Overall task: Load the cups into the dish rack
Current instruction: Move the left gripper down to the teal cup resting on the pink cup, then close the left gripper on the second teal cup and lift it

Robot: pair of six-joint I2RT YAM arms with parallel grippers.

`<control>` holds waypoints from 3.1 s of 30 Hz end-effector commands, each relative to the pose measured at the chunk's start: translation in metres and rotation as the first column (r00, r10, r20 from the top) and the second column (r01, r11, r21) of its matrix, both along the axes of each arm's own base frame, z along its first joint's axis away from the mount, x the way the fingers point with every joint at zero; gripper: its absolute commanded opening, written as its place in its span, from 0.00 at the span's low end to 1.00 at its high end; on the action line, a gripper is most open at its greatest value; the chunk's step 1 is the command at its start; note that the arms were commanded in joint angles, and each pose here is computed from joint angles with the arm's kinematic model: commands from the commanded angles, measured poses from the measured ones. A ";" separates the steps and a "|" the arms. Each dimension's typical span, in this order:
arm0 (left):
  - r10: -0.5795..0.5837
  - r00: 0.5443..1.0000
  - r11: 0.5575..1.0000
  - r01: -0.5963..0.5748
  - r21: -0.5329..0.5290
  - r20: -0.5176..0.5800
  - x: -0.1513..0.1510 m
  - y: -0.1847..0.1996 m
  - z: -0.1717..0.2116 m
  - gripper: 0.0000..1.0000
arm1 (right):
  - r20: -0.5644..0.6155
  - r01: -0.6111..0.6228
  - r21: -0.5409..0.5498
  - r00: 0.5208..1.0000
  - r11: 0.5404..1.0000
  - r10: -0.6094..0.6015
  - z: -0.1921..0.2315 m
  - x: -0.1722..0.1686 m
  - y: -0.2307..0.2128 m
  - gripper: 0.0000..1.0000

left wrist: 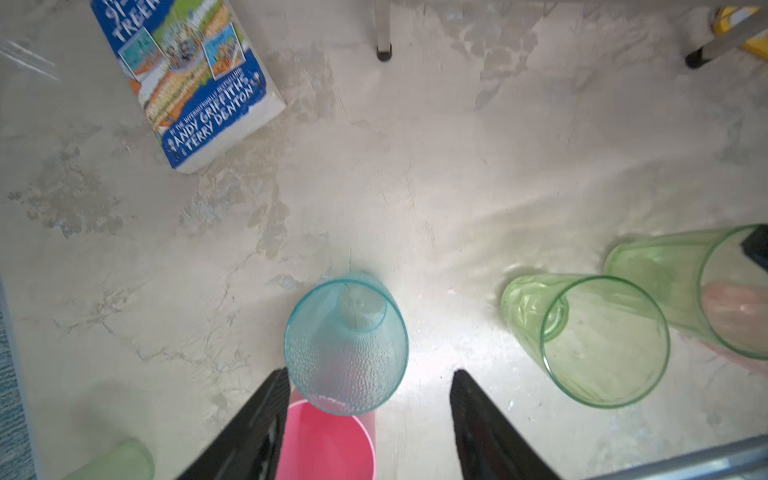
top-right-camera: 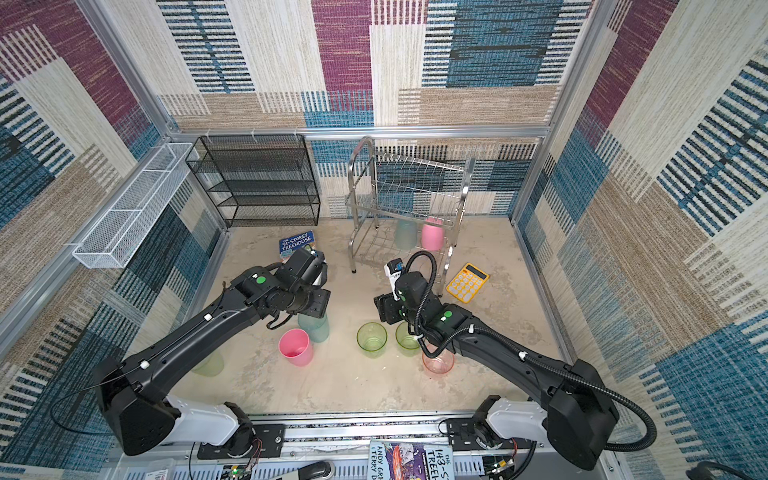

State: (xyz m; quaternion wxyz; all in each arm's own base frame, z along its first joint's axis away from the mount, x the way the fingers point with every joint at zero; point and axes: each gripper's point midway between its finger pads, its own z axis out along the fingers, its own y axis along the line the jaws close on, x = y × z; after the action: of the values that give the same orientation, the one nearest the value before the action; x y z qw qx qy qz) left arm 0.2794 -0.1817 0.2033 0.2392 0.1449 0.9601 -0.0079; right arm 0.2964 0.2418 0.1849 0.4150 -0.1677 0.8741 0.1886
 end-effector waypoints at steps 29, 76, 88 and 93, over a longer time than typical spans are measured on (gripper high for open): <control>0.007 0.957 0.996 0.019 0.087 -0.291 -0.030 -0.021 -0.044 0.53 | -0.007 0.038 0.136 0.999 0.990 -0.037 0.007 0.013 -0.039 0.72; 0.018 0.983 0.988 0.011 0.153 -0.183 0.003 -0.015 -0.093 0.12 | 0.008 0.077 0.156 0.997 0.985 -0.079 0.009 0.007 -0.049 0.72; -0.069 0.993 0.998 0.068 -0.017 -0.095 0.018 -0.042 -0.034 0.09 | 0.003 0.110 0.156 0.994 0.982 -0.111 0.010 0.013 -0.051 0.72; -0.072 0.996 0.983 0.063 -0.172 -0.046 0.032 -0.052 -0.009 0.09 | -0.002 0.125 0.167 0.992 0.978 -0.127 0.010 0.016 -0.051 0.72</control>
State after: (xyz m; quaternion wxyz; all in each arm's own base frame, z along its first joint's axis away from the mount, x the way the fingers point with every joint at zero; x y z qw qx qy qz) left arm 0.3051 -0.2205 0.1773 0.2052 0.1491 0.9661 -0.0475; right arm 0.3046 0.1893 0.1830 0.4223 -0.0904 0.8731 0.2264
